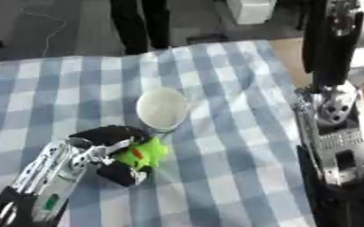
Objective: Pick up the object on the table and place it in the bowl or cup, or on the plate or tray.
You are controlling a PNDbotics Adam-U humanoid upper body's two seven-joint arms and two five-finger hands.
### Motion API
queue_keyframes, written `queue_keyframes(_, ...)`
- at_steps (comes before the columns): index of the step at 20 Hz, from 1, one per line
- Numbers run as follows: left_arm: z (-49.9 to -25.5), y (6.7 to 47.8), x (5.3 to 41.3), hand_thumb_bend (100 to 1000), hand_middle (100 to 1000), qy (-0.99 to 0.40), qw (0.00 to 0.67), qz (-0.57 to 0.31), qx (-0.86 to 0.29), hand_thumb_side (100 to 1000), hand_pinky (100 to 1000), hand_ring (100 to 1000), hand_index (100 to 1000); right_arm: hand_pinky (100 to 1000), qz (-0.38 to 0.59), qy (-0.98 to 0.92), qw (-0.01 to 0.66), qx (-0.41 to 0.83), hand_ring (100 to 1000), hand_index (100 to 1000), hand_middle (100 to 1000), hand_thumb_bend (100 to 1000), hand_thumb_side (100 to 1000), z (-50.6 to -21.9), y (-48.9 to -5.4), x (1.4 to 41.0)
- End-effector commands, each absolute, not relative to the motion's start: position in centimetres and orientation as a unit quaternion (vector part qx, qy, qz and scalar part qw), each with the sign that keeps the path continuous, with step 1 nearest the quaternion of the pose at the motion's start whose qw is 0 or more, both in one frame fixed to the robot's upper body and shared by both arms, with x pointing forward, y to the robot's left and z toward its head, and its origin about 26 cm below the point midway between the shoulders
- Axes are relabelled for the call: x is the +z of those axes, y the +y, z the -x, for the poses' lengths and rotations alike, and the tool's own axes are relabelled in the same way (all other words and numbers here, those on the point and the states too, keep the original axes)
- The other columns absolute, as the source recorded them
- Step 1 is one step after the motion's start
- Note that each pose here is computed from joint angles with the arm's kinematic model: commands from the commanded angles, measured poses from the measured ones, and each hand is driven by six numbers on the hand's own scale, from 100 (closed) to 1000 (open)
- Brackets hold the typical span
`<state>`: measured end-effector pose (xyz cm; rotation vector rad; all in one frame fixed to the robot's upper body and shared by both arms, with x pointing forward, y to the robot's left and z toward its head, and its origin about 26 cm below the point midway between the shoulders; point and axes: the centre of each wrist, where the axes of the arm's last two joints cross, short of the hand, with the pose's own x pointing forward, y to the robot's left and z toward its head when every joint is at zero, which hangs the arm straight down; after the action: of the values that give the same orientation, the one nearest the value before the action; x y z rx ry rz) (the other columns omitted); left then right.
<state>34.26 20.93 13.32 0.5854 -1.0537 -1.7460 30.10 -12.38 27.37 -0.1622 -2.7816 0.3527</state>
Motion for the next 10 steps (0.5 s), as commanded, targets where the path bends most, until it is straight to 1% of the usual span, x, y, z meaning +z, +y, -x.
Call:
queue_keyframes(1,-33.9,22.3,12.2,100,455,-0.4,0.518,-0.244,-0.715,574,100,303,581,550,0.055,-0.98,0.15,0.121,457,651,583,100,925,-29.8,-12.2,28.0)
queue_keyframes(2,-33.5,22.3,13.0,100,439,-0.412,0.516,-0.248,-0.709,576,100,287,562,550,0.055,-0.98,0.15,0.121,457,651,583,100,925,-29.8,-12.3,28.0)
queue_keyframes(3,-33.1,22.1,14.0,100,214,-0.427,0.506,-0.257,-0.704,597,100,100,386,550,0.055,-0.98,0.15,0.121,457,651,583,100,925,-29.8,-12.3,28.0)
queue_keyframes(4,-32.7,22.0,14.9,100,162,-0.441,0.496,-0.264,-0.7,610,100,100,342,550,0.056,-0.98,0.151,0.121,457,651,583,100,925,-29.8,-12.3,28.0)
queue_keyframes(5,-32.3,22.0,15.7,100,100,-0.454,0.486,-0.274,-0.695,610,100,100,269,550,0.056,-0.98,0.151,0.121,457,651,583,100,925,-29.8,-12.3,28.0)
queue_keyframes(6,-31.9,22.0,16.3,100,100,-0.468,0.476,-0.281,-0.69,605,100,100,216,550,0.056,-0.98,0.151,0.121,457,651,583,100,925,-29.8,-12.3,28.0)
queue_keyframes(7,-31.6,21.9,17.1,100,100,-0.486,0.463,-0.29,-0.682,602,100,100,186,550,0.057,-0.979,0.151,0.121,457,651,583,100,925,-29.8,-12.3,28.0)
queue_keyframes(8,-31.2,21.9,17.7,100,100,-0.502,0.449,-0.298,-0.676,601,100,100,176,550,0.057,-0.979,0.151,0.122,457,651,583,100,923,-29.8,-12.3,28.0)
queue_keyframes(9,-31.0,21.9,18.3,100,100,-0.519,0.436,-0.308,-0.668,661,100,100,163,550,0.057,-0.979,0.152,0.122,457,651,583,100,927,-29.8,-12.3,28.0)
queue_keyframes(10,-30.8,22.0,18.9,100,100,-0.536,0.426,-0.314,-0.658,596,100,100,162,550,0.058,-0.979,0.152,0.122,457,651,583,100,925,-29.8,-12.4,28.0)
